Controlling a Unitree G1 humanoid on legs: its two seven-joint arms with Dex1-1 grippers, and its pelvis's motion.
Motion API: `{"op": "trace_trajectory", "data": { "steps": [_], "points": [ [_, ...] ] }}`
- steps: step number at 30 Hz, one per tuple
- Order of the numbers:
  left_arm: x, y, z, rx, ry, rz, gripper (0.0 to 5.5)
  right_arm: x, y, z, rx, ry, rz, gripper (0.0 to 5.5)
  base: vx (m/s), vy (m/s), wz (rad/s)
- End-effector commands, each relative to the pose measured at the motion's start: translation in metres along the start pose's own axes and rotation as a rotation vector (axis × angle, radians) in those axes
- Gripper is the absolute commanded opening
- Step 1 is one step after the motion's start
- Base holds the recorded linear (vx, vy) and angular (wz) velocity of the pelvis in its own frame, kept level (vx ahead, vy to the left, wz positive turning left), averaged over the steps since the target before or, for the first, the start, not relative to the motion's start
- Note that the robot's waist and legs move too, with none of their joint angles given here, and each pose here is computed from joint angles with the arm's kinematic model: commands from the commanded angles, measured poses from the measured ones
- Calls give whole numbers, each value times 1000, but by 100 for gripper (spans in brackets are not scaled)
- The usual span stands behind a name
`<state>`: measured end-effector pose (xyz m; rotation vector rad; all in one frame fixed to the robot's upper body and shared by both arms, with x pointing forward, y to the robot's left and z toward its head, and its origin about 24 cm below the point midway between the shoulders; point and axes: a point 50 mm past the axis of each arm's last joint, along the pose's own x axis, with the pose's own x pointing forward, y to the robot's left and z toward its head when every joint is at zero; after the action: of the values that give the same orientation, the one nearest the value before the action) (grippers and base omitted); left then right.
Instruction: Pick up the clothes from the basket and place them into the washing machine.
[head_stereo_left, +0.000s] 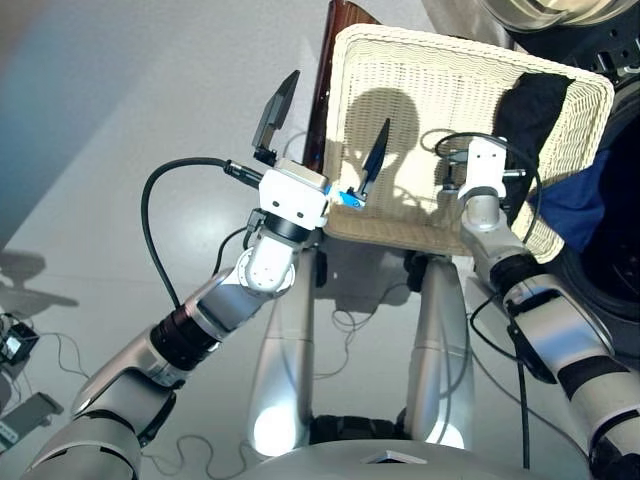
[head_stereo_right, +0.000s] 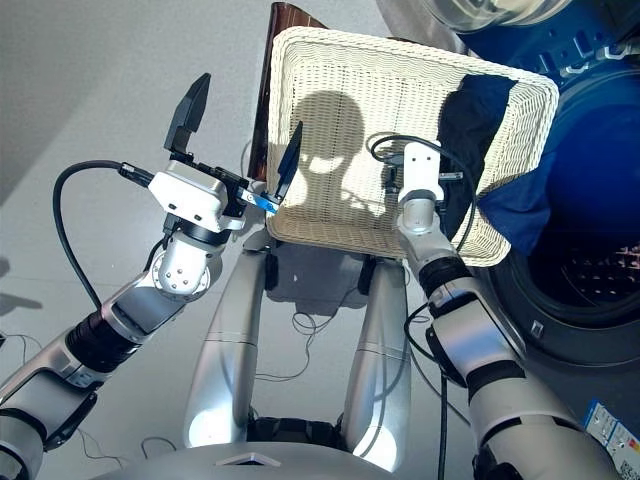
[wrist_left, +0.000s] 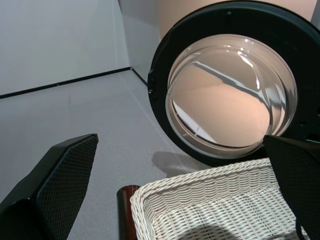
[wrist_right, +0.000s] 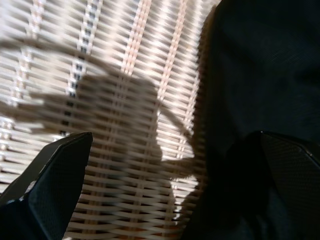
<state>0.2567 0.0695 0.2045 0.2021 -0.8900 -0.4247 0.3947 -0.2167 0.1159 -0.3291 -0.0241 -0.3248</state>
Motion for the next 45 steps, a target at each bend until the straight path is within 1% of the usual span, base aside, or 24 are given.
{"op": "trace_trajectory", "data": {
  "steps": [1,5,7,8,14,17,18,19,21,26,31,38,45],
  "points": [
    [9,-4,28,-73,-155,5,550,9,-26,9,25,-8,-96,550,0,0,0],
    [7,-3,26,-54,-135,15,550,12,-39,9,29,10,-178,550,0,0,0],
    [6,-1,26,-35,-134,23,550,14,-51,8,-15,40,-256,550,0,0,0],
    [5,-1,25,-30,-129,31,550,14,-53,7,15,51,-291,550,0,0,0],
    [3,2,24,-10,-119,57,550,11,-54,-1,2,90,-339,550,0,0,0],
    [3,4,25,-4,-119,72,550,9,-47,-4,-7,103,-329,550,0,0,0],
    [2,5,24,-4,-114,81,550,7,-35,-2,-1,71,-291,550,0,0,0],
    [2,5,24,-4,-113,82,550,7,-35,-3,-2,72,-290,550,32,4,-192],
    [-1,8,23,9,-108,103,550,0,-14,3,33,-5,-230,550,13,1,-114],
    [-5,15,21,30,-85,134,550,-10,2,-2,155,7,-224,550,7,0,81],
    [-10,20,20,49,-73,165,550,-28,21,16,188,-159,-103,550,0,0,0],
    [-14,23,19,80,-70,181,550,-51,24,25,240,-285,-6,550,0,0,0],
    [-22,25,15,107,-41,192,550,-79,14,23,300,-365,32,550,44,-3,-8]
  ]
}}
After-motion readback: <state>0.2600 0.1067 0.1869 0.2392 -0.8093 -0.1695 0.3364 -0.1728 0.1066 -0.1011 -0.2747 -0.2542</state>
